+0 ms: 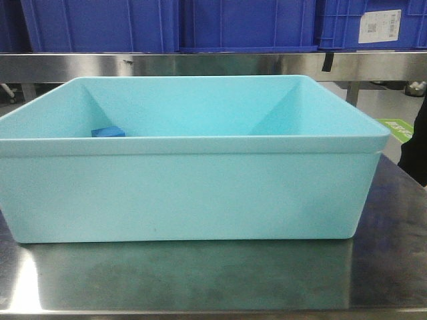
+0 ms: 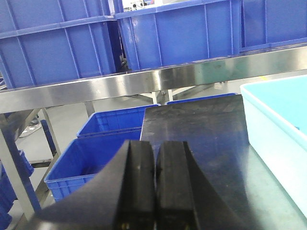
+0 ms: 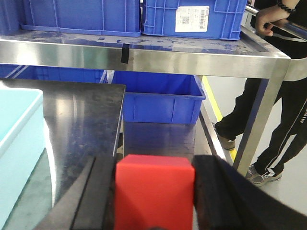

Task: Pick red cube and place on left shelf
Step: 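Hold the red cube raised in the right gripper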

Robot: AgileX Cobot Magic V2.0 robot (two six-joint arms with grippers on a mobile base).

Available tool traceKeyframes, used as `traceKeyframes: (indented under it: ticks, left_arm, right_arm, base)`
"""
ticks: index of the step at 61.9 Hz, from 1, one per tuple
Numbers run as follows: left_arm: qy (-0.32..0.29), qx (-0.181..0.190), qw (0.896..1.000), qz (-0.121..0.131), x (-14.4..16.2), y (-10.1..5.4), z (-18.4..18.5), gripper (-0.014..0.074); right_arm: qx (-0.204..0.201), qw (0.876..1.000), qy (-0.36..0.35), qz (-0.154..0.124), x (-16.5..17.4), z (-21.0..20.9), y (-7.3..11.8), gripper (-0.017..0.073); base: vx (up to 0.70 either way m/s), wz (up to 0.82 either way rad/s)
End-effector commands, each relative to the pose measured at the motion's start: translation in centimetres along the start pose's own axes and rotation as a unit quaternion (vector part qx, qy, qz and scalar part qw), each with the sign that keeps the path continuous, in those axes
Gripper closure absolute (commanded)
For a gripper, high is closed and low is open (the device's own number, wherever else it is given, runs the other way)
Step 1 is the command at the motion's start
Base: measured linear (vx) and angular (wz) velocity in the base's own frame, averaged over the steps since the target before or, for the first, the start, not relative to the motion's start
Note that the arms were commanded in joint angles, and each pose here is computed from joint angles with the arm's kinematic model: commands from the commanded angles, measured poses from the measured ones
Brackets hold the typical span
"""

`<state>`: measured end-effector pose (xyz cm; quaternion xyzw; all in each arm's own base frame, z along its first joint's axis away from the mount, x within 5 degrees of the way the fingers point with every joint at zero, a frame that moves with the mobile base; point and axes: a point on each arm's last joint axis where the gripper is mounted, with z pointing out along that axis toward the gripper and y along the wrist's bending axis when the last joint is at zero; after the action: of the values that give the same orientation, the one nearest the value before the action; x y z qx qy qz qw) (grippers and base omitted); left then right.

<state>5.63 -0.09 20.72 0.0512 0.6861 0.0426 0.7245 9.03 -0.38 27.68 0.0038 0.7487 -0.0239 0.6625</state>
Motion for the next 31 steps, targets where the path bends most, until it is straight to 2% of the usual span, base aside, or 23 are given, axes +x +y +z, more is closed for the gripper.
traceKeyframes:
  ticks: [1,31]
  left_arm:
    - [-0.032,-0.002,0.999,-0.002,-0.05,-0.01,0.07,0.0488]
    - [-0.032,-0.002,0.999,-0.002,-0.05,-0.01,0.07,0.0488]
  right_arm:
    - [-0.011,0.999,-0.049,-0.013,-1.60,-0.15,0.19,0.0503]
    - [-0.011,0.999,-0.049,-0.013,-1.60,-0.15,0.19,0.0503]
  base:
    - [0.00,0.00]
    - [0.00,0.00]
